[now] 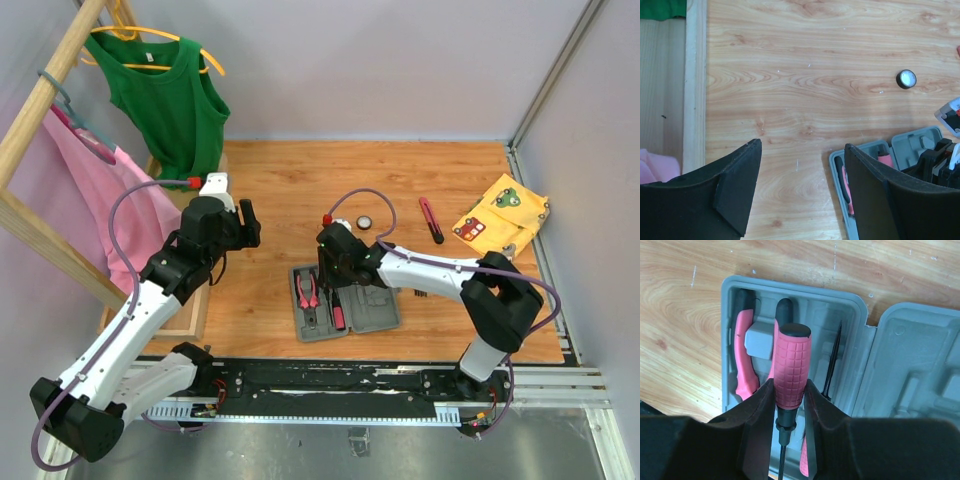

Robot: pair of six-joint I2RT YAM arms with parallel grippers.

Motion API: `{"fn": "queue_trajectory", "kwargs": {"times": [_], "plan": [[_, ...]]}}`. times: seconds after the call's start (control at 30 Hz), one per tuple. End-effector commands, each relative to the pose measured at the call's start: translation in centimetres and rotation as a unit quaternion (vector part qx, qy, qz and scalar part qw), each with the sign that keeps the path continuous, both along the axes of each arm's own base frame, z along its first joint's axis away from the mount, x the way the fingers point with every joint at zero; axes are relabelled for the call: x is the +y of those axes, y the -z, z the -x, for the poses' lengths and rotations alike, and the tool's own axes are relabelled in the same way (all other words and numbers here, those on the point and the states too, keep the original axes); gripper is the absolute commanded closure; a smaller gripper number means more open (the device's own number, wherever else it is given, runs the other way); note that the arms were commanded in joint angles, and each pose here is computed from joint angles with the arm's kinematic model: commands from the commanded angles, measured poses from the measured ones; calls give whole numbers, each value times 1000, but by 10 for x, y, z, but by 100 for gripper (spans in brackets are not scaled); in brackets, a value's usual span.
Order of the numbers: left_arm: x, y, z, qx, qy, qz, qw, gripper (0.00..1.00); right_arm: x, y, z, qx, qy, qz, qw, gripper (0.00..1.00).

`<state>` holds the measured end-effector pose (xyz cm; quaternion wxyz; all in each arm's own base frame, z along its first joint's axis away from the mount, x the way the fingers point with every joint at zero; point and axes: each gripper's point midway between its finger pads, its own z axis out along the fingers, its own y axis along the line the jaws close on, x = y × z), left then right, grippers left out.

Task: Sort the tools into containers
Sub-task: Place the screwdriver in the storage box.

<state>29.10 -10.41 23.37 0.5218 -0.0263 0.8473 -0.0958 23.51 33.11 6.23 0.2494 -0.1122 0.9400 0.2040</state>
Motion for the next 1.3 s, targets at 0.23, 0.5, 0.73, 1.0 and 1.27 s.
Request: {"fn": "queue_trajectory", "kwargs": {"times": [0.23,0.5,0.73,1.0,1.27], "plan": [[2,6,-2,6,-3,-5,1000,28,-5,20,8,17,2,39,999,77],[1,8,-2,9,0,-6,1000,29,-6,22,8,18,4,44,999,66],[1,9,-3,10,-1,-6,1000,29,-6,17,7,12,3,42,999,65],[0,10,-3,13,0,-7,1000,29,-5,9,8,6,-9,38,999,75],[0,10,-4,13,0,-8,1000,29,-2,13,10,15,-20,50,998,77]]}}
